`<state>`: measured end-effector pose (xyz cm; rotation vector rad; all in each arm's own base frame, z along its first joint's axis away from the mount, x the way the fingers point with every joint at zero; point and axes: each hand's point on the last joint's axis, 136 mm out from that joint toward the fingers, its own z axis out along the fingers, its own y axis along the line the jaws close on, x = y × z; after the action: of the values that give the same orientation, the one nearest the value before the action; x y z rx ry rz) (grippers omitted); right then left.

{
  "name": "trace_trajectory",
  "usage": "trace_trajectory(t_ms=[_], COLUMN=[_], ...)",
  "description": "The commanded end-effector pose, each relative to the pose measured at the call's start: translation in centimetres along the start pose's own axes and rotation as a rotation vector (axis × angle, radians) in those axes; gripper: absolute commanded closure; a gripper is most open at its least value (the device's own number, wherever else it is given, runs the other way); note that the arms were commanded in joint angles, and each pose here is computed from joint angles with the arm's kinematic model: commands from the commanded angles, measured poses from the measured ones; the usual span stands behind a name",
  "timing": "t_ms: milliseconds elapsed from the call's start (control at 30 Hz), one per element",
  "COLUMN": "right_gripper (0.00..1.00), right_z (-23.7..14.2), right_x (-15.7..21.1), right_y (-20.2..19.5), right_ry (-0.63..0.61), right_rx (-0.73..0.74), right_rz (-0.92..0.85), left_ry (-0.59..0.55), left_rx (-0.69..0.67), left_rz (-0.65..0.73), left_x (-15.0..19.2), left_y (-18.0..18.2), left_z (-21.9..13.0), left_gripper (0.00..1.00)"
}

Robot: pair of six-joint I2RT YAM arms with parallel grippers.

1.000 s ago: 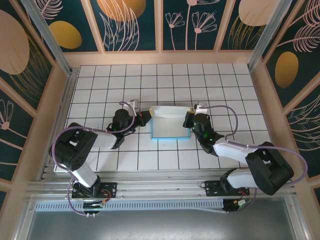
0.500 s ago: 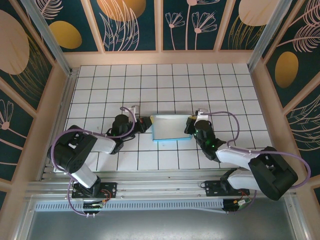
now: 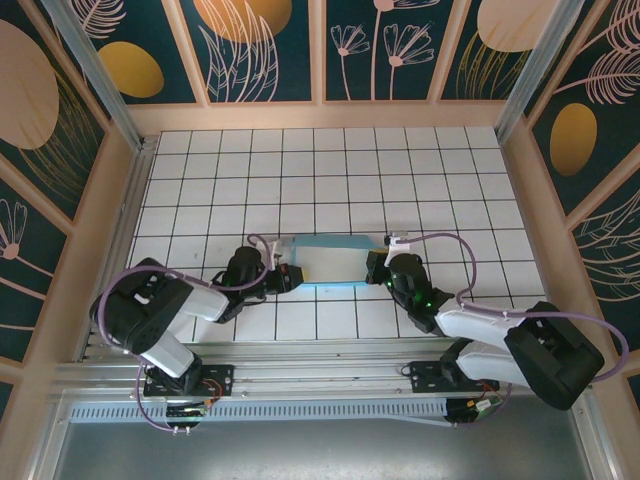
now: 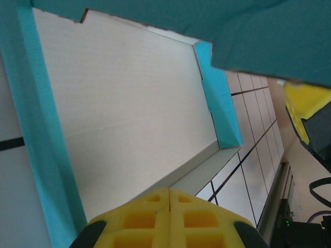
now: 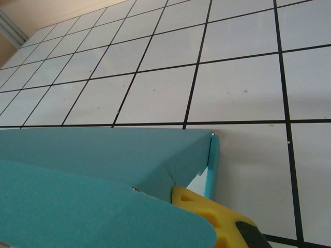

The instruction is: Fold the paper box

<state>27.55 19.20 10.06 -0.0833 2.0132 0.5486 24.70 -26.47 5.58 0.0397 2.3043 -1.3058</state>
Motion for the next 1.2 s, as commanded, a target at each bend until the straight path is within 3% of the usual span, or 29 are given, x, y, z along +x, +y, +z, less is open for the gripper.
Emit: trace_trajectory(t_ms=[0, 167, 267, 333, 433, 533, 800, 967, 1167], right_gripper=[0.94, 0.94, 0.94, 0.94, 0.94, 0.94, 0.94, 0.90, 0.82], right_z=[-0.6, -0.5, -0.3, -0.3, -0.4, -0.4, -0.3, -0.1, -0.5], right_x=[3.0, 2.8, 2.8, 2.8, 3.1, 3.3, 3.8, 4.4, 4.5], right_y=[-1.4, -1.5, -1.5, -1.5, -1.6, -1.4, -1.4, -1.5, -0.6], right_ry=[0.098, 0.090, 0.091, 0.091, 0.093, 0.096, 0.101, 0.117, 0.124], right_rx=[0.051, 0.064, 0.073, 0.080, 0.089, 0.090, 0.123, 0.139, 0.097], right_rz=[-0.037, -0.068, -0.080, -0.088, -0.100, -0.122, -0.184, -0.206, -0.191], left_ry=[-0.055, -0.111, -0.168, -0.235, -0.360, -0.399, -0.340, -0.263, -0.169], left_rx=[-0.030, -0.024, -0.063, -0.123, -0.241, -0.252, -0.150, -0.182, -0.177], left_rz=[0.028, 0.106, 0.110, 0.063, -0.128, -0.250, -0.315, -0.322, -0.319], left_x=[-0.7, -1.5, -2.4, -3.3, -5.0, -5.8, -8.5, -7.4, -5.4], left_y=[-0.2, -2.2, -2.6, -2.1, -0.7, -1.0, -4.0, -2.9, -1.5], left_z=[-1.5, -4.1, -5.9, -7.3, -9.6, -10.3, -7.5, -5.8, -3.9], left_gripper=[0.99, 0.84, 0.81, 0.76, 0.70, 0.64, 0.62, 0.51, 0.57])
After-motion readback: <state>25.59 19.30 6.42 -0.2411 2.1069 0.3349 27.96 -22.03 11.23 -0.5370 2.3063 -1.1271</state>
